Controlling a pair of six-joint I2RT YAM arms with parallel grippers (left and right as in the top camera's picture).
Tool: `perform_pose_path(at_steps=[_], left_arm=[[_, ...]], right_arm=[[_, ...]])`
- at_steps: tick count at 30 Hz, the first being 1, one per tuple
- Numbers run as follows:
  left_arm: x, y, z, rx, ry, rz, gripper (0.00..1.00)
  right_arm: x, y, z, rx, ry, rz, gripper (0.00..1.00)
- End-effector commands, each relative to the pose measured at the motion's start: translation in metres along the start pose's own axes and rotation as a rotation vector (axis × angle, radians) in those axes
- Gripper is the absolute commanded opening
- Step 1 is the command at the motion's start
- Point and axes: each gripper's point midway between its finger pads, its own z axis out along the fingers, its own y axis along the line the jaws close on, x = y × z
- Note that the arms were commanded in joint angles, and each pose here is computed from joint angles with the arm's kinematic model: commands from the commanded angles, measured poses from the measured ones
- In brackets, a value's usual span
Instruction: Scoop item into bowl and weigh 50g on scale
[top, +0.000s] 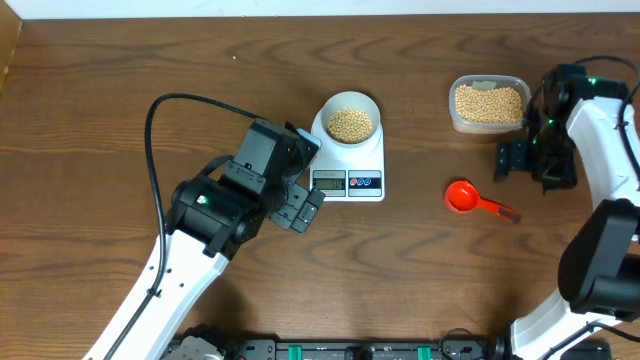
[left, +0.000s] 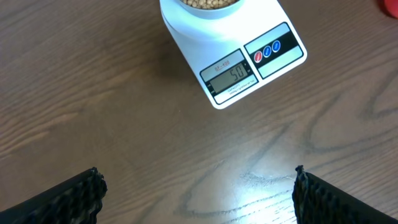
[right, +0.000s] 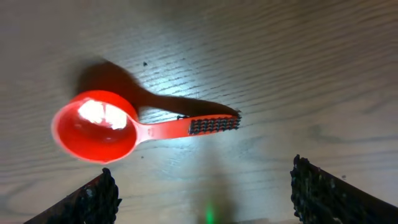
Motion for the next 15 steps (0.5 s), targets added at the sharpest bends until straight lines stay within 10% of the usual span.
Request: perform_pose_path(at_steps=[1,15], left_arm=[[-0.002,0.000,-0.002,0.004,-0.007,0.001,0.98],[-0.002,0.000,-0.002,0.004,-0.007,0.001,0.98]], right_arm=[[-0.019,0.009,-0.035,-0.036,-0.095,0.024,0.88],[0.013,0.115,-0.166,-0.276,-0.469,-0.556,0.99]])
